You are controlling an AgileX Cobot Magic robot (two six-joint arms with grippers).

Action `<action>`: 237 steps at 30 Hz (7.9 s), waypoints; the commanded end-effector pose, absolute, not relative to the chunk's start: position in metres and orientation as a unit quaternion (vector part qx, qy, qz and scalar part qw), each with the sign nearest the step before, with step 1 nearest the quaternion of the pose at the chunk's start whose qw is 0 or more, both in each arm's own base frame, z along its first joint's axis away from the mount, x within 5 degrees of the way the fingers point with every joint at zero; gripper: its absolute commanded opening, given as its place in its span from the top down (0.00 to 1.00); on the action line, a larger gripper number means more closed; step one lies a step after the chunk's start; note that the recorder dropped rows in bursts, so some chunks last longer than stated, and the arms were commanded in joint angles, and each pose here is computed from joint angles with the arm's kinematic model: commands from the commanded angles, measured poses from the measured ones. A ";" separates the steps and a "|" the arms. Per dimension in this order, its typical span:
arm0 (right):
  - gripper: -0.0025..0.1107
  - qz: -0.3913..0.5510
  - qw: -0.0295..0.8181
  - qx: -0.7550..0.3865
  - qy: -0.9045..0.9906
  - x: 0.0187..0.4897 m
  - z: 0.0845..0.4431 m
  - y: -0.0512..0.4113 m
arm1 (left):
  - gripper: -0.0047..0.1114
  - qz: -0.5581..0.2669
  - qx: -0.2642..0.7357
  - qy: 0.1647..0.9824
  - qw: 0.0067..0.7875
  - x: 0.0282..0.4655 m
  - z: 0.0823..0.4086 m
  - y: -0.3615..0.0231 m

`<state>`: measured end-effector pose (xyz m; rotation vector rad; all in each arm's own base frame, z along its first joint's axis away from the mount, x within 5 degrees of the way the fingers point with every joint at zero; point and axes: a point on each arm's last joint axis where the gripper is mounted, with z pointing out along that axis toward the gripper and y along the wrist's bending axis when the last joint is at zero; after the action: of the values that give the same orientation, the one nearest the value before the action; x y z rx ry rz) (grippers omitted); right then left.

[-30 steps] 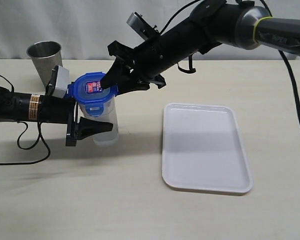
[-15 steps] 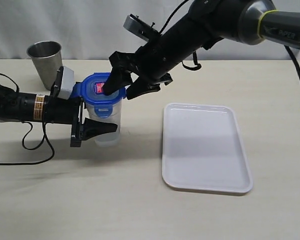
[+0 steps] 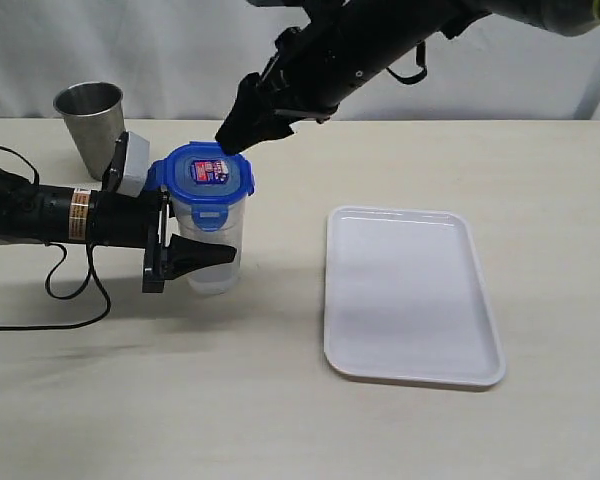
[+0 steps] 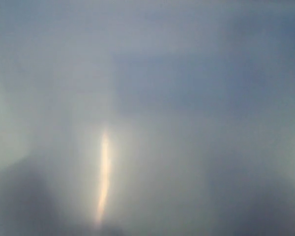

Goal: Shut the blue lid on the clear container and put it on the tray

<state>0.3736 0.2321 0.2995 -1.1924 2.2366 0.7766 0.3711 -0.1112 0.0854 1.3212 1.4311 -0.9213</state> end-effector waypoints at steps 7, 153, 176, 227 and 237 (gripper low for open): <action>0.57 0.035 0.251 -0.646 0.720 0.333 0.288 0.287 | 0.96 -0.378 0.540 0.587 0.470 0.371 0.084 -0.112; 0.74 0.082 0.168 -0.685 0.704 0.340 0.211 0.299 | 0.96 -0.240 0.665 0.417 0.571 0.370 0.088 -0.134; 0.60 0.182 0.286 -0.303 0.891 0.377 0.309 0.281 | 0.96 -0.373 0.463 0.601 0.534 0.383 0.095 -0.132; 0.94 0.137 0.196 -0.329 0.914 0.383 0.259 0.282 | 0.22 -0.366 0.470 0.623 0.506 0.383 0.062 -0.102; 0.94 0.132 0.198 -0.341 0.909 0.383 0.259 0.282 | 0.22 -0.369 0.469 0.614 0.517 0.382 0.064 -0.120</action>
<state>0.3834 0.2849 0.2718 -0.9099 2.4827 0.4076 0.3826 -0.1107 0.0641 1.1330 1.4904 -0.8885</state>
